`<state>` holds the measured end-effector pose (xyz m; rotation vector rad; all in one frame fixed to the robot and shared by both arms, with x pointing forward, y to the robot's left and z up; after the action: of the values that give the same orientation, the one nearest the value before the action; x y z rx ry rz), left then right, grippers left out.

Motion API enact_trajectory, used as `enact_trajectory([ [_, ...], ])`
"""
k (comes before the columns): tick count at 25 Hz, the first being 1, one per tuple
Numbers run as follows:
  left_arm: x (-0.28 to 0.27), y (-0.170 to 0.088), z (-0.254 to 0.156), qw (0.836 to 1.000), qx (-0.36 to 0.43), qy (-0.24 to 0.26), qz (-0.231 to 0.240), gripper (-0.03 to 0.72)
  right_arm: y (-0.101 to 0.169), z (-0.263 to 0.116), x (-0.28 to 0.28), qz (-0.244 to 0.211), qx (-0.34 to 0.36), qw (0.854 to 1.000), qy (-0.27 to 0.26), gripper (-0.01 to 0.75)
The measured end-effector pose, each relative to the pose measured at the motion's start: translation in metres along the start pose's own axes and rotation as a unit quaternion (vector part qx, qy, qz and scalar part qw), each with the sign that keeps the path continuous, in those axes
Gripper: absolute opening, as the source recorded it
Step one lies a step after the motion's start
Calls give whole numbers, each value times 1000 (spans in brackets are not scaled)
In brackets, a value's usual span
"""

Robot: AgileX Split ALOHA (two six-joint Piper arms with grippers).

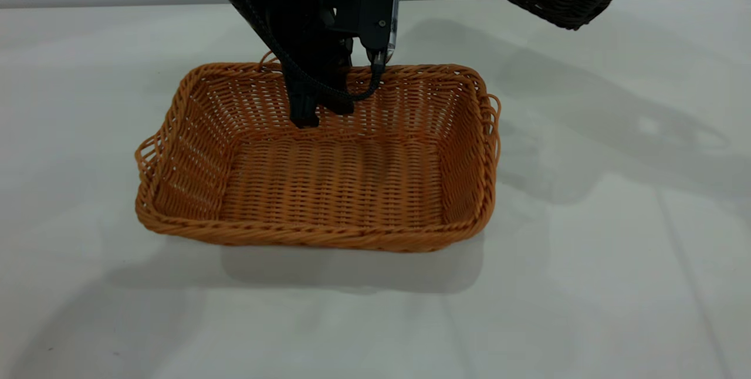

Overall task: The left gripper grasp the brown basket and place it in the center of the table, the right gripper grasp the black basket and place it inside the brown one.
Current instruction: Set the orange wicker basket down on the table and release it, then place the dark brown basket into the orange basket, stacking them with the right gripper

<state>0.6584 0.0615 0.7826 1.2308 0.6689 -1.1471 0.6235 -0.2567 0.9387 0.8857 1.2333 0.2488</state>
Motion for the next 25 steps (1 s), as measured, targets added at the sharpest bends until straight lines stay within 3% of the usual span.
enact_trajectory([
  [4,-5,6,5,1000,-6,-7,15,442,2,-1,0,6,4,1000,3,81],
  [8,-40,16,17,1000,-1,-21,9,483,3,6,-5,31,32,999,-12,83],
  [11,-91,21,33,999,-4,-38,-15,482,-2,15,-14,45,53,997,-32,83],
  [16,-184,2,49,992,-19,-49,-114,445,-6,18,-18,44,46,997,-34,84],
  [18,-221,-4,54,990,-15,-53,-130,424,-3,12,-12,39,31,999,-23,84],
  [21,-271,-10,59,991,-3,-65,-118,398,10,-5,4,20,-13,1000,10,84],
  [25,-327,-12,65,994,11,-89,-58,388,29,-46,42,-17,-88,992,88,84],
])
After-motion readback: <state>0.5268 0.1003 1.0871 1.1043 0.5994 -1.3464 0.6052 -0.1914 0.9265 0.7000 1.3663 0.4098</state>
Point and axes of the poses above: a point on each arm's last joint axis where the gripper is mounted, x pointing out along that axis toward the gripper, y along the wrist's bending axis when the last joint is at zero, z = x × y, the point moved 4 cm from there along x, pointing out along that axis toward the gripper, and after that the axes turned 1 degree about -x, right-handed, at the moved point
